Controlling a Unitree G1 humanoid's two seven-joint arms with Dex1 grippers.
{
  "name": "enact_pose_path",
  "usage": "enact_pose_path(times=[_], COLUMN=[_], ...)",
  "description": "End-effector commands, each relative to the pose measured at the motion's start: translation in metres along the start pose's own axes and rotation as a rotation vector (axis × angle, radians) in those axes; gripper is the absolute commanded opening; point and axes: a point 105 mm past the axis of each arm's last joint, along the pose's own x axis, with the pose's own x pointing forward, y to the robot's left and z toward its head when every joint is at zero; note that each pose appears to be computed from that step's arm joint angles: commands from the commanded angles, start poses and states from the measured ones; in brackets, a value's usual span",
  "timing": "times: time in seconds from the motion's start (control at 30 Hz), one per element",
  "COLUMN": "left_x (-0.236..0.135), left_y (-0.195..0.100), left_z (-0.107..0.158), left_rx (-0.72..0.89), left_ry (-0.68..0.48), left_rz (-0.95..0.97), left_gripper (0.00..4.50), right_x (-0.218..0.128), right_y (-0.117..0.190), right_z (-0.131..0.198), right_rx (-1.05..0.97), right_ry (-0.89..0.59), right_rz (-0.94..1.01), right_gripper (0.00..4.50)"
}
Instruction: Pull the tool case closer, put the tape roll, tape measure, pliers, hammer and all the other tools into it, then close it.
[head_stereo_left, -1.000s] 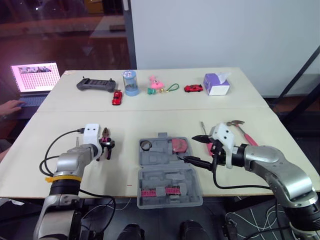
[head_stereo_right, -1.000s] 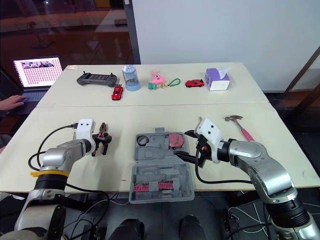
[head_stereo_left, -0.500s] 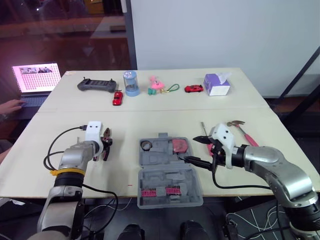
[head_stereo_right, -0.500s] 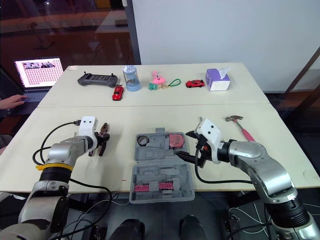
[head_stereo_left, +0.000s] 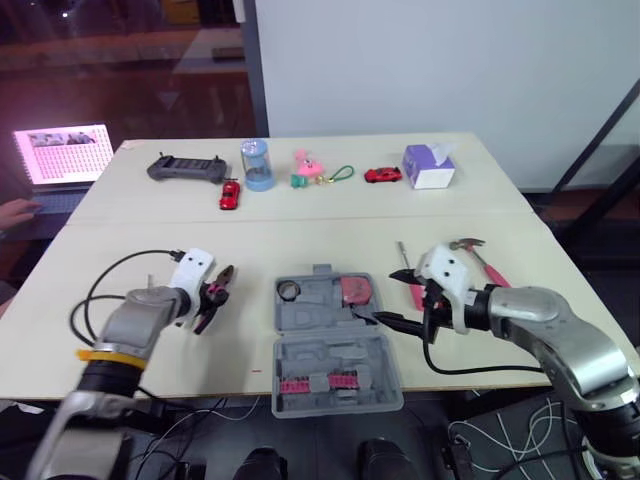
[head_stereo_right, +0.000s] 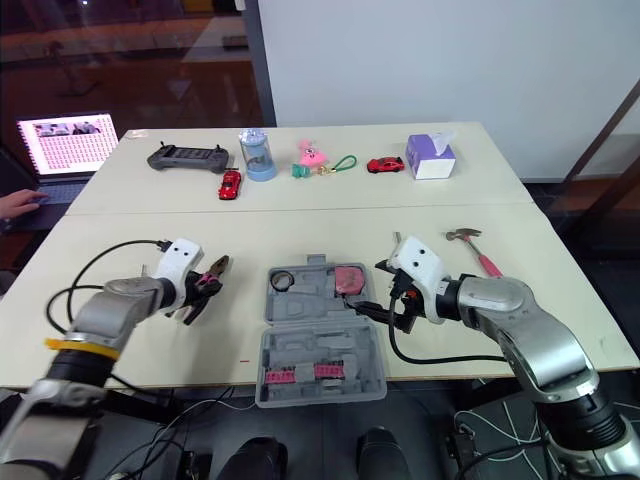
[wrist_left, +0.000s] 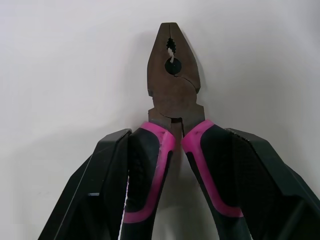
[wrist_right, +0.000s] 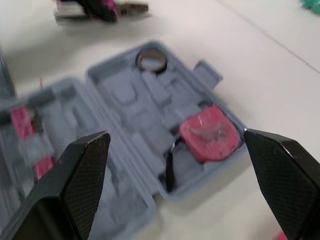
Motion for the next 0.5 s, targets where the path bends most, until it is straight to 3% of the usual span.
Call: enact_pose_path(times=[0.03,0.3,0.5], left_x=[-0.026,-0.044,-0.037], left_y=[-0.017,-0.057,-0.074], left_z=[0.032,0.052,0.073], left_rx=[0.289,0.471,0.58], left_ry=[-0.02,0.032,0.029], left_rz=[-0.197,-0.571,-0.689], left_gripper=[2.42,2.42,2.42], right_x=[0.009,0.054,0.095], right_y=[0.015,0.037,0.044], right_z=[0.027,0.07,0.09], right_rx=[-0.171,-0.366,-0.378], right_ry=[0.017,0.024,0.051], right_rz=[0.093,0.263,0.301], right_gripper=[4.5,4.5,4.5])
